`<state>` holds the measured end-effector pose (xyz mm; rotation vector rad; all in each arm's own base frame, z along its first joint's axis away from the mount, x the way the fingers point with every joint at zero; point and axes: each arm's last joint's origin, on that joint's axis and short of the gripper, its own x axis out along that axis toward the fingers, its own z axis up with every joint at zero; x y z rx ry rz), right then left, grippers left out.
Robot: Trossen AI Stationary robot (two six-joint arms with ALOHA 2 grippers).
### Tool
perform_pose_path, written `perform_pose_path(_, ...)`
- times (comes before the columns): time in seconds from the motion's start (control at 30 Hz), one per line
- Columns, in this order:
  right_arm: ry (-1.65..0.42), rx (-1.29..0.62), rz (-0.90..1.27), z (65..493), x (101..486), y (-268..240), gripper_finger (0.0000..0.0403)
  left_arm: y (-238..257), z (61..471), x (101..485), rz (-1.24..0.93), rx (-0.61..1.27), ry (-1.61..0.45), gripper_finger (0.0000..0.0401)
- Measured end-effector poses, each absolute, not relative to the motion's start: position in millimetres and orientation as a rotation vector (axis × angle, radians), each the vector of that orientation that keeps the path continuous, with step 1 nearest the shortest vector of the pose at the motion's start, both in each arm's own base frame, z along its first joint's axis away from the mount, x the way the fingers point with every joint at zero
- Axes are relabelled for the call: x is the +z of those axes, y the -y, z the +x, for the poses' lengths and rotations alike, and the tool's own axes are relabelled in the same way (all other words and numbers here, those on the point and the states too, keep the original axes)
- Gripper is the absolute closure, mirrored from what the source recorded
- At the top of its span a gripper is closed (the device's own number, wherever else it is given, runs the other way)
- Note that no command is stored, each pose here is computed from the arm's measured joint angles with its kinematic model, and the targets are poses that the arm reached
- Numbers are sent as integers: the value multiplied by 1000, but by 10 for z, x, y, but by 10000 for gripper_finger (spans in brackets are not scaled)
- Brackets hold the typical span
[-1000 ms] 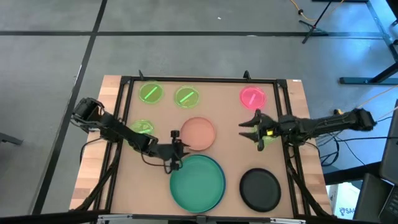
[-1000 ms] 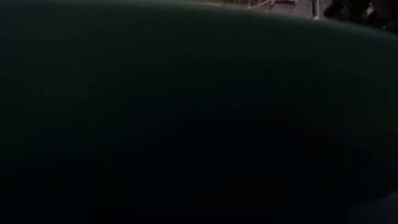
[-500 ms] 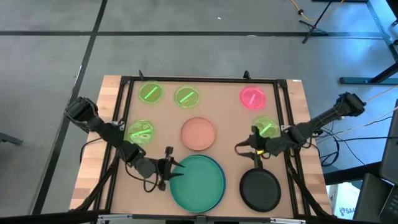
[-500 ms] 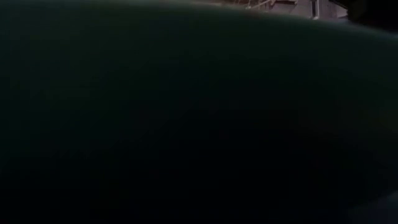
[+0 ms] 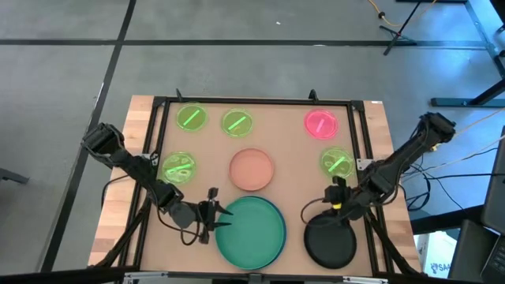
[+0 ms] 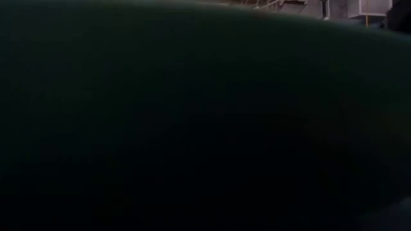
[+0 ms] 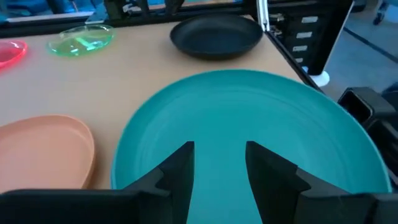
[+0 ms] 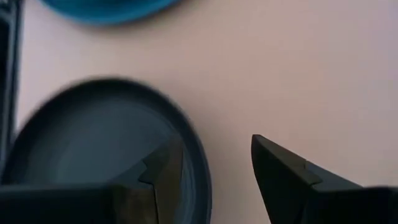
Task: Stack plastic plates
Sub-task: Stack the black plate on top of the dark green plate
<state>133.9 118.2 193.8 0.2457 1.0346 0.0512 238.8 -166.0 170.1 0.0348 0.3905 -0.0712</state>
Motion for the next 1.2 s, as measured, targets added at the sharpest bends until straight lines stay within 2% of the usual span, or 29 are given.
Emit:
perform_pose_path(0.23, -1096, 45, 207, 1329, 1660, -1210, 221, 1538, 2467, 1712, 4, 20, -372, 264)
perform_pose_path(0.5, -1152, 47, 115, 1356, 1395, -1235, 227, 1497, 2493, 1714, -7, 37, -371, 264)
perform_pose_path(0.9, -1110, 83, 162, 1435, 1366, -1314, 352, 1415, 2547, 1719, 10, 48, -369, 264)
perform_pose_path(1.03, -1113, 79, 170, 1433, 1364, -1315, 370, 1442, 2532, 1718, 11, 37, -370, 264)
perform_pose_path(1.2, -1074, -6, 203, 1443, 1366, -1297, 369, 1446, 2529, 1718, 11, 35, -370, 264)
